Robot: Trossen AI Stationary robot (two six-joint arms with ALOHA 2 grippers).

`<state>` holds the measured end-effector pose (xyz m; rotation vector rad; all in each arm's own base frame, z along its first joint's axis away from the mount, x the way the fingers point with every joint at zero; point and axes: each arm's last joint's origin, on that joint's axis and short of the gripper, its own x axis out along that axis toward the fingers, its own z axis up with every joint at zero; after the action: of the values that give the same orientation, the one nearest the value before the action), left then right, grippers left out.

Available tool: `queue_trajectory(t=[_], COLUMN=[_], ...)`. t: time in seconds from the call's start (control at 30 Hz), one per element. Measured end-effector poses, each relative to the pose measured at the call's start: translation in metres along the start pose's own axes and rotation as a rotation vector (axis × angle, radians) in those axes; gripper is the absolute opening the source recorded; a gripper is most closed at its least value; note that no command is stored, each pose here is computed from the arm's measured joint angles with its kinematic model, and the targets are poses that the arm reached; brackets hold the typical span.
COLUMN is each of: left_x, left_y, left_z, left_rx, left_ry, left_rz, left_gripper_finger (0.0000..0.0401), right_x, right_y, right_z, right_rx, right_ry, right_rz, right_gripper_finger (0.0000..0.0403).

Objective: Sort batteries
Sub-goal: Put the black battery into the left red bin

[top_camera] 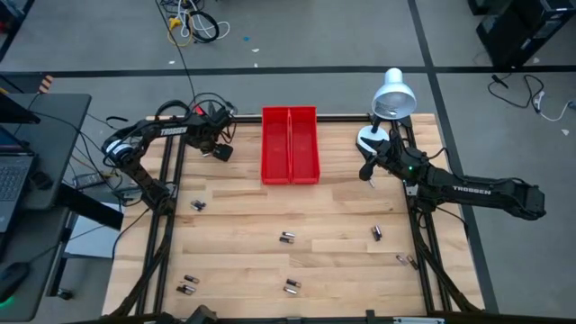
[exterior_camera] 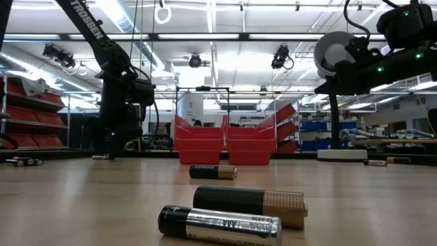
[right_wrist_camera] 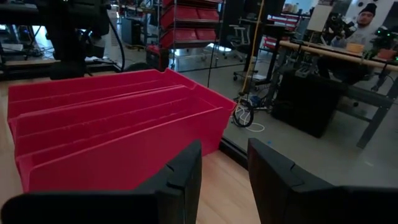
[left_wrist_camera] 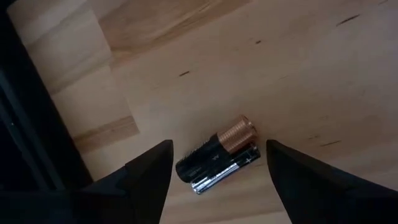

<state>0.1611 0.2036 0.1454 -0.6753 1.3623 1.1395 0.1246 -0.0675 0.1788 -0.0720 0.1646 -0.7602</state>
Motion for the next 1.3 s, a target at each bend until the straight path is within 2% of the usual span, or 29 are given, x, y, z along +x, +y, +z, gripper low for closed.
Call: queue_trajectory(t=[0.43,0.97,1.1,1.3], left_x=[0.0031,0.0030,0.0023,0.0018], left_y=[0.0049,0.0014,0.0010,0.0021], left_z=[0.0055,0.0072,0.0049,-0.0005], left_rx=[-0.072,-0.130,-0.128,-0.107], left_ry=[-0.023,-0.016,0.021,0.075], left_rz=[-0.066,-0.158,-0.188,-0.170], left_gripper_finger=[0.0196,0.0145,0.0129,0.0120], right_x=[0.0000,0.0000,0.0000,0.0000], right_y=[0.0000,0.0000,0.0000,0.0000], right_z=[-0.0003,-0.0003,-0.0003,-0.0003], right_rx=[-0.001,-0.002,-0.001,-0.002], right_ry=[0.003,0.003,0.003,0.003], right_rz=[0.000,0.000,0.000,0.000], right_gripper_finger=[0.0117,0.0117,0.0116,0.0116])
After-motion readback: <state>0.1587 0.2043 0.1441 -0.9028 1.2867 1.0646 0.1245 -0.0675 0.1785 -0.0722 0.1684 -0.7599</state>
